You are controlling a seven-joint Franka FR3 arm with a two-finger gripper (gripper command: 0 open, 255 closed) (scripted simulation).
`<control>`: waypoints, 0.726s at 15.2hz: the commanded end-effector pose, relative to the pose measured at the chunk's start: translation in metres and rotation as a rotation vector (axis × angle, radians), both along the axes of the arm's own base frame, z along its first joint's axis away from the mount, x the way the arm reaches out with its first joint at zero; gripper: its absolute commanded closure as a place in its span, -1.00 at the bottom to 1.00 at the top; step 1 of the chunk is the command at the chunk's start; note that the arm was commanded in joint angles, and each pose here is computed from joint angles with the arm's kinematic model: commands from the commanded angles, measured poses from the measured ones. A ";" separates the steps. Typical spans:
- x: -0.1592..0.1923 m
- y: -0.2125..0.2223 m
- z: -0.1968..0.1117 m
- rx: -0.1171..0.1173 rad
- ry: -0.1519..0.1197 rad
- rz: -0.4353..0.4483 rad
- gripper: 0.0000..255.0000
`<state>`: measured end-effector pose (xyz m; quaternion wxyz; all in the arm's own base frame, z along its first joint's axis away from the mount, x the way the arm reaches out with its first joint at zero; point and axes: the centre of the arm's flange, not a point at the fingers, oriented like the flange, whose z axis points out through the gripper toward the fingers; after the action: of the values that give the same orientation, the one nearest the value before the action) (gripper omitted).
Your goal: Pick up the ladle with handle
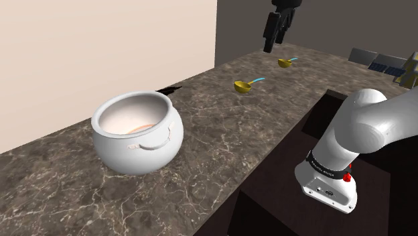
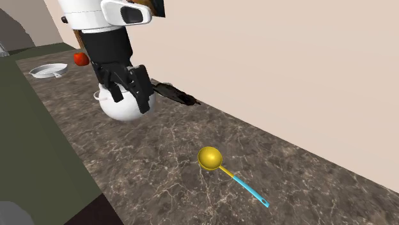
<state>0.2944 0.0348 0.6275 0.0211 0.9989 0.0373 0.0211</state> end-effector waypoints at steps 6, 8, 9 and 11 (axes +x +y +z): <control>-0.003 -0.048 -0.046 -0.012 -0.024 0.260 -1.00; 0.000 -0.067 -0.064 -0.017 -0.033 0.365 -1.00; 0.002 -0.077 -0.074 -0.020 -0.038 0.417 -1.00; 0.008 -0.095 -0.092 -0.025 -0.047 0.521 -1.00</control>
<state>0.2996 -0.0506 0.5471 0.0265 0.9632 0.2635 0.0452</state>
